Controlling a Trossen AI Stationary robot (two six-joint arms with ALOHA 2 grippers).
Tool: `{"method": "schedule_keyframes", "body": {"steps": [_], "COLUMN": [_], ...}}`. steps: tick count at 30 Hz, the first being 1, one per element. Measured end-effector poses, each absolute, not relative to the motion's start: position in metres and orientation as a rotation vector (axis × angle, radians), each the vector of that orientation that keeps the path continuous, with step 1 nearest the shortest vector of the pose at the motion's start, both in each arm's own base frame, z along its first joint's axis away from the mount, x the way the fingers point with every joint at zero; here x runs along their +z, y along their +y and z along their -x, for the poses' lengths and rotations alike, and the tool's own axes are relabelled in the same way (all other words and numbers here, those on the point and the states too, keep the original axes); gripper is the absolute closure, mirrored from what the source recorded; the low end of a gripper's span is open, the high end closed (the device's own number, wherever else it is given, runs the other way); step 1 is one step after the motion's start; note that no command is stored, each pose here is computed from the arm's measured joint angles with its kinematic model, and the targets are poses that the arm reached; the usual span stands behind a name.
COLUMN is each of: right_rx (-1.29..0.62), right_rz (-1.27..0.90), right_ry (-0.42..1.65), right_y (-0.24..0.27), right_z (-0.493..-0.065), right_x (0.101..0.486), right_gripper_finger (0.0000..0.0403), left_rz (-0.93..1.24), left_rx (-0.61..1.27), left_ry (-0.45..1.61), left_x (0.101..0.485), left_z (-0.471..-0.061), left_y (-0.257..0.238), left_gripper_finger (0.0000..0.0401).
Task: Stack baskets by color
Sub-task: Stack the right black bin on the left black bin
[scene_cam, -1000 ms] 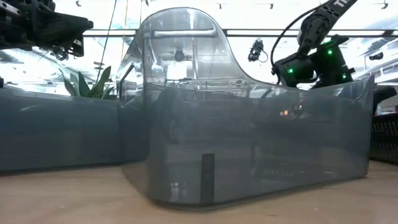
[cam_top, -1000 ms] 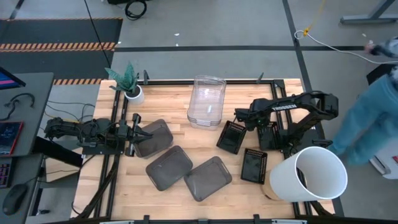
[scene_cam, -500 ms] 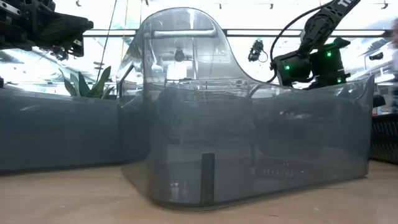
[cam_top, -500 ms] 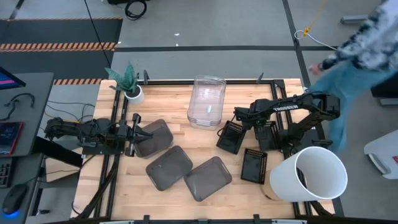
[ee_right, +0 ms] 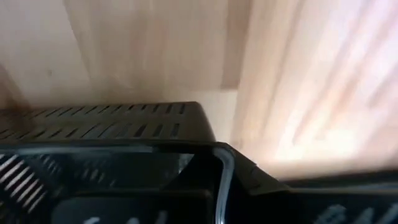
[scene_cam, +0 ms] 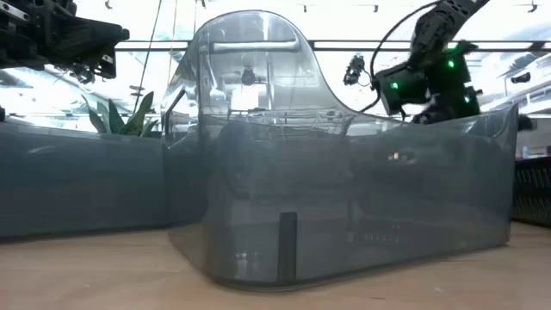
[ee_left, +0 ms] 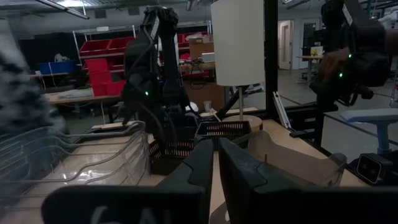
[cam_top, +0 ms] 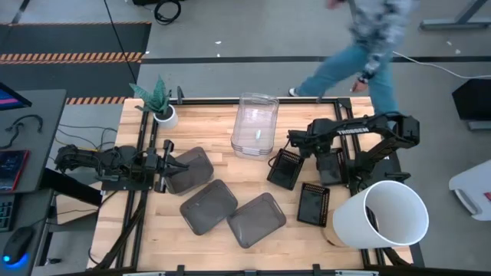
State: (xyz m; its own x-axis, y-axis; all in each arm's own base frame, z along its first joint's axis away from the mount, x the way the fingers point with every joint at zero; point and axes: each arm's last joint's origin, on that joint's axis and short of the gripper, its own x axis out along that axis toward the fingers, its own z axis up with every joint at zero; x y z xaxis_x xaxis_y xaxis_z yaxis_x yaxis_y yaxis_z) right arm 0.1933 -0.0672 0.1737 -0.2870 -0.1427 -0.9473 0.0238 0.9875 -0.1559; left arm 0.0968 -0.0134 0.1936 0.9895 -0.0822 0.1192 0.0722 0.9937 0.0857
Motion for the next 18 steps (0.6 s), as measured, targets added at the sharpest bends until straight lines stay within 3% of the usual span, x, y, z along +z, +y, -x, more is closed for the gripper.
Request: {"method": "schedule_keyframes", "body": {"steps": [7,18], "right_rx": [-0.179,-0.262], "right_rz": [0.012,-0.225], "right_ry": [1.829,1.528], "right_y": [-0.071,-0.076], "right_z": [-0.210,-0.240], "right_x": [0.226,0.301], "right_gripper_finger": [0.0397,0.0397], "left_rz": [-0.081,-0.082], "left_rx": [-0.078,-0.078], "left_ry": [-0.123,-0.123], "left_x": [0.194,0.194], "left_z": [-0.097,-0.097], "left_y": [-0.013,-0.013], "left_gripper_finger": [0.0371,0.0365]}}
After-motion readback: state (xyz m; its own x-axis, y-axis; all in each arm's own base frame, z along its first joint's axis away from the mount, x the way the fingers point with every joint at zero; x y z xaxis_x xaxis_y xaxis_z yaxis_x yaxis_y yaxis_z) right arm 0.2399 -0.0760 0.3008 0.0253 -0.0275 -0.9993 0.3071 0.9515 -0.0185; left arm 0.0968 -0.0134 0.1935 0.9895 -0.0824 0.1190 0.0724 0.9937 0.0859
